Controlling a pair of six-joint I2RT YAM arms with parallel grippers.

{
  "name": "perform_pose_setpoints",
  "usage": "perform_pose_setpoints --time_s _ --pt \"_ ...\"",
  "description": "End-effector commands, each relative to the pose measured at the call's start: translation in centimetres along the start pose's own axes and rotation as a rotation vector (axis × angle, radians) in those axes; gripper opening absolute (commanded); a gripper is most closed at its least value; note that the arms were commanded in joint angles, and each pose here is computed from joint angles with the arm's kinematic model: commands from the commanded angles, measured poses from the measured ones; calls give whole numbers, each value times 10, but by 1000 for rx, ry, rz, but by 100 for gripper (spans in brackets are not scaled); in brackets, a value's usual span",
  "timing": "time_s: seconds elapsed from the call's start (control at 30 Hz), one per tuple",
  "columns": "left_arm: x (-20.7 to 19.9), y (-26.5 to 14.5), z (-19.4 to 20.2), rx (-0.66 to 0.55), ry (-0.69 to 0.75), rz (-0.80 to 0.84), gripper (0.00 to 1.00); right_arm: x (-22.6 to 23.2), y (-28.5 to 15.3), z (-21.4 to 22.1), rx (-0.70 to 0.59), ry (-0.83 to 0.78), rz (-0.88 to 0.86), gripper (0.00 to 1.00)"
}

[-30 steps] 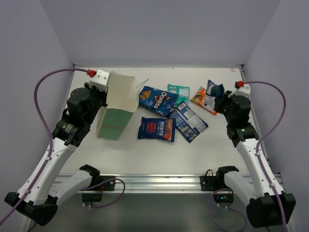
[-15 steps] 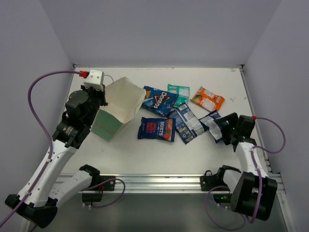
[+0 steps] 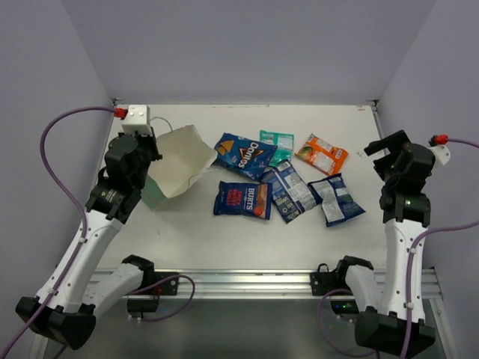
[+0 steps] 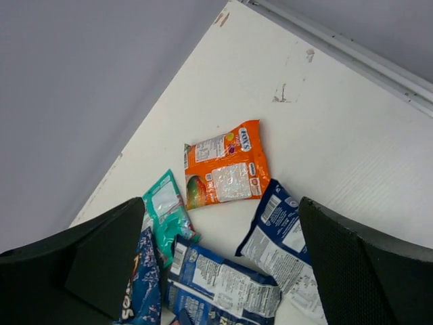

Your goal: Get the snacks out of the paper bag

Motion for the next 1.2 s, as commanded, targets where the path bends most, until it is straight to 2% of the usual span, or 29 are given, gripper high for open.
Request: perform_pose_setpoints --time_s 0.0,0.47,0.5,0.57,0.6,0.7,0.8,1.07,1.17 --pt "0 15 4 7 -67 -49 0 -16 -3 -1 -32 -117 131 99" --pt "27 59 16 164 -141 -141 0 4 -7 22 82 -236 -106 99" --pt "27 58 13 158 -146 -132 10 5 -9 22 82 -248 -117 99" --pt "27 55 10 161 -147 -117 23 10 -12 20 75 -276 -144 99" --pt "28 53 5 154 -147 -113 37 12 -14 20 78 -286 -159 99" --pt "30 48 2 159 -136 -123 56 19 -20 16 72 -312 -192 99" --pt "32 42 2 162 -129 -129 68 23 -26 12 61 -333 -213 99" --pt "27 30 -3 155 -132 -51 85 34 -38 5 40 -378 -274 99" --pt "29 24 -6 161 -120 -47 96 37 -43 3 36 -391 -296 99"
Point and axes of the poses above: each gripper's point midway between its finger pads, its own y axis out along the fingers, its own x axis along the line the jaws close on, z = x × y, the point moved 9 cm from there along -y, back along the fingers, and after that the axes turned 6 degrees about y, right-handed, at the moved point
